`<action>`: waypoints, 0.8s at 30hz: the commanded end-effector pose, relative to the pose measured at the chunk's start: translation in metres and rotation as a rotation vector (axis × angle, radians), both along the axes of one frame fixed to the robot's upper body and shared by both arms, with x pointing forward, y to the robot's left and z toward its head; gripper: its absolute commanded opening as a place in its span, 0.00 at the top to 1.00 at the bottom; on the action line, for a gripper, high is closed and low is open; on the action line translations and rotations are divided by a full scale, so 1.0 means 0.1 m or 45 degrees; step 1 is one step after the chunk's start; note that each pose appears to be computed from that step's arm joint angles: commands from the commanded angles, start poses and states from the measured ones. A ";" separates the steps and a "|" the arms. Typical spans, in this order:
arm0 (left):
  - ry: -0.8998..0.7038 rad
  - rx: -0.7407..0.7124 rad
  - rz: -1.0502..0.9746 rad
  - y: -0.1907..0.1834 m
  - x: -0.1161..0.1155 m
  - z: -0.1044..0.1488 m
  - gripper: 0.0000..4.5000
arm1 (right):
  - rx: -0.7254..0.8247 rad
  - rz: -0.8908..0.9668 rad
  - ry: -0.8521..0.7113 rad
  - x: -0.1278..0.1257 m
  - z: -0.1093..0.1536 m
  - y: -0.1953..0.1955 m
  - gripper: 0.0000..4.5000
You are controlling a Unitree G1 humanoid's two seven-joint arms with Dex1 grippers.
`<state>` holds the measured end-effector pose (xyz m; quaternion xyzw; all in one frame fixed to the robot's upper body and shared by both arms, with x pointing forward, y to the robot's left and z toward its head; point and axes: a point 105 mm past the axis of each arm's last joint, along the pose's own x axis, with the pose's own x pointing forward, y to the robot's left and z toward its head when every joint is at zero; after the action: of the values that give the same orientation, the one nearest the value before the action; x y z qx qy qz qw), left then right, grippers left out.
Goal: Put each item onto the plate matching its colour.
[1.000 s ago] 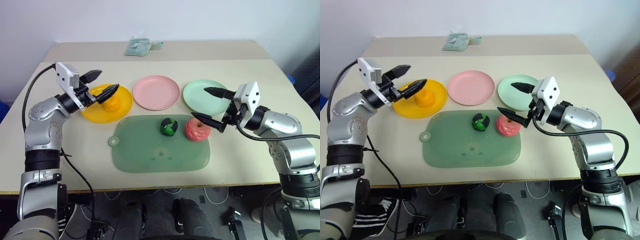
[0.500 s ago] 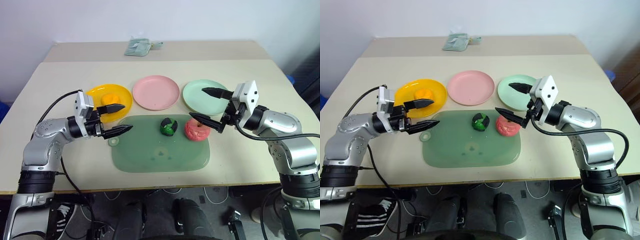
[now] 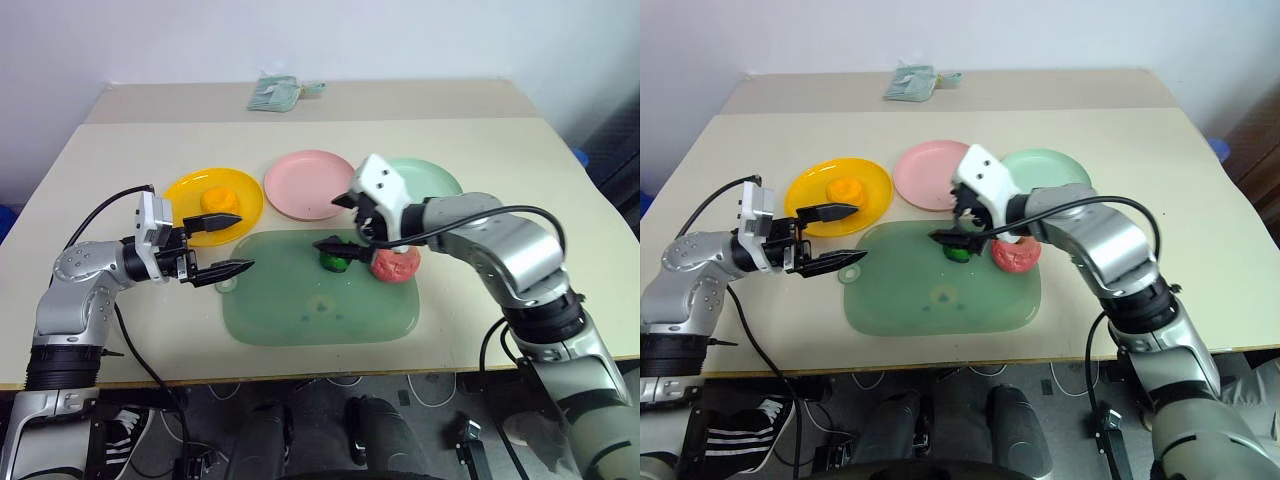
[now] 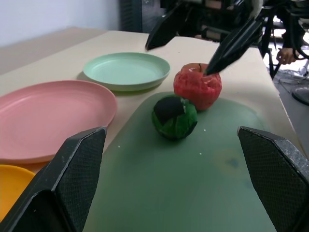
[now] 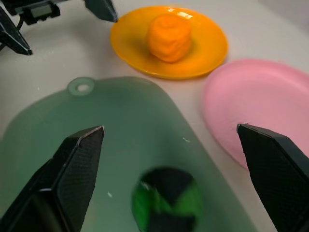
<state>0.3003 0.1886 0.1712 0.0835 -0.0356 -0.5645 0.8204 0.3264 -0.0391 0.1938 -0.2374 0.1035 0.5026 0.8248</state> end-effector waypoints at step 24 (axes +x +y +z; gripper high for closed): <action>-0.092 0.002 0.038 0.04 -0.07 0.05 0.00 | -0.276 -0.015 0.070 0.12 -0.47 -0.04 0.38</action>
<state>0.2948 0.1912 0.1634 0.0906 -0.0377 -0.5537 0.8269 0.3392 -0.0454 0.1422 -0.3059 0.1933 0.4861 0.7955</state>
